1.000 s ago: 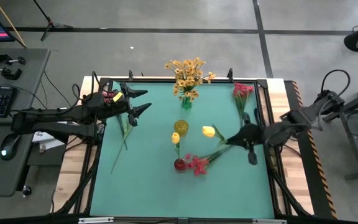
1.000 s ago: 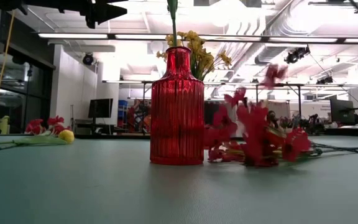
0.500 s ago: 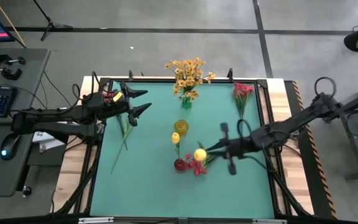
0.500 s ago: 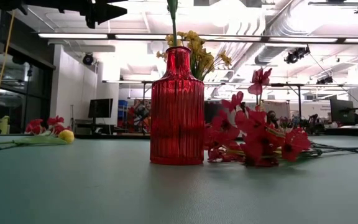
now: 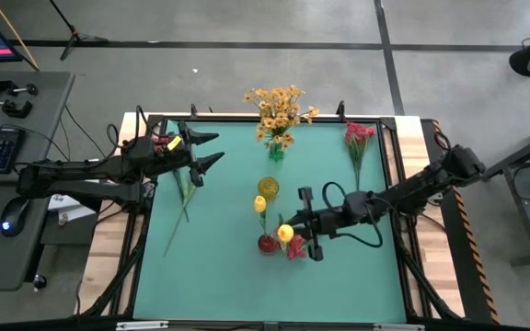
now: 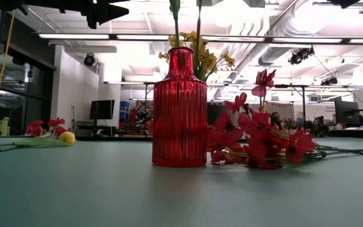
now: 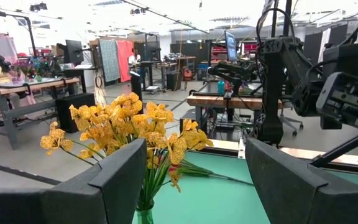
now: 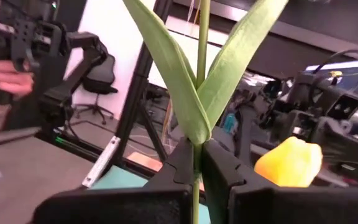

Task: Sort flowers into vase by color
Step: Put the bottom yellow flower into the red vase

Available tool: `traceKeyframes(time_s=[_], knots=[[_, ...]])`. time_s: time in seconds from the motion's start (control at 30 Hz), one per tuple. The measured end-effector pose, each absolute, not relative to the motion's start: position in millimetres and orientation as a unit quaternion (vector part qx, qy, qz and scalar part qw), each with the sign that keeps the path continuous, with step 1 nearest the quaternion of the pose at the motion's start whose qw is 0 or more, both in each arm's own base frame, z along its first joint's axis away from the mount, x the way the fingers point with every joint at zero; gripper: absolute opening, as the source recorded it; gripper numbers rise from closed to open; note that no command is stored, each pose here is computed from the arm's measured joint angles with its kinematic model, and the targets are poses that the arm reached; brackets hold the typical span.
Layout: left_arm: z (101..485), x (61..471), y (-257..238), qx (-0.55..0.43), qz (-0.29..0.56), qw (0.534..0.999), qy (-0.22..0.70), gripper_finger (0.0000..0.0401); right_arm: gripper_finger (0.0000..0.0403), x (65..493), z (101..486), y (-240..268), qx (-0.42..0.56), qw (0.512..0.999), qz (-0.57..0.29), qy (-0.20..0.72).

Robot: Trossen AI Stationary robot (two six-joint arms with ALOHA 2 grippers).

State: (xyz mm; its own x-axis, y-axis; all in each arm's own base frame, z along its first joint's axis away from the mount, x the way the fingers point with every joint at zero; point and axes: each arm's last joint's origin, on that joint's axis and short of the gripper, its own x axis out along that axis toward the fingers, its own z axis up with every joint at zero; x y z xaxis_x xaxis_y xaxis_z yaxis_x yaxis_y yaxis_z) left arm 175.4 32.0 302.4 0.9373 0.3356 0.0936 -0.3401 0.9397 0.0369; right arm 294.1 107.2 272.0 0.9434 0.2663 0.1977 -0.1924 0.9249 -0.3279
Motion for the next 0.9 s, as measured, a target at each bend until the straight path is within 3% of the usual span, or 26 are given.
traceKeyframes(time_s=[0.4, 0.9], knots=[[302.4, 175.4, 31.9, 0.026, 0.172, 0.984, -0.043, 0.0261, 0.0, 295.5, 280.5, 108.0, -0.053, 0.978, 0.144, -0.142], [302.4, 175.4, 32.0, 0.026, 0.172, 0.984, -0.043, 0.0261, 0.0, 311.5, 261.8, 102.9, -0.007, 0.981, 0.131, -0.145]])
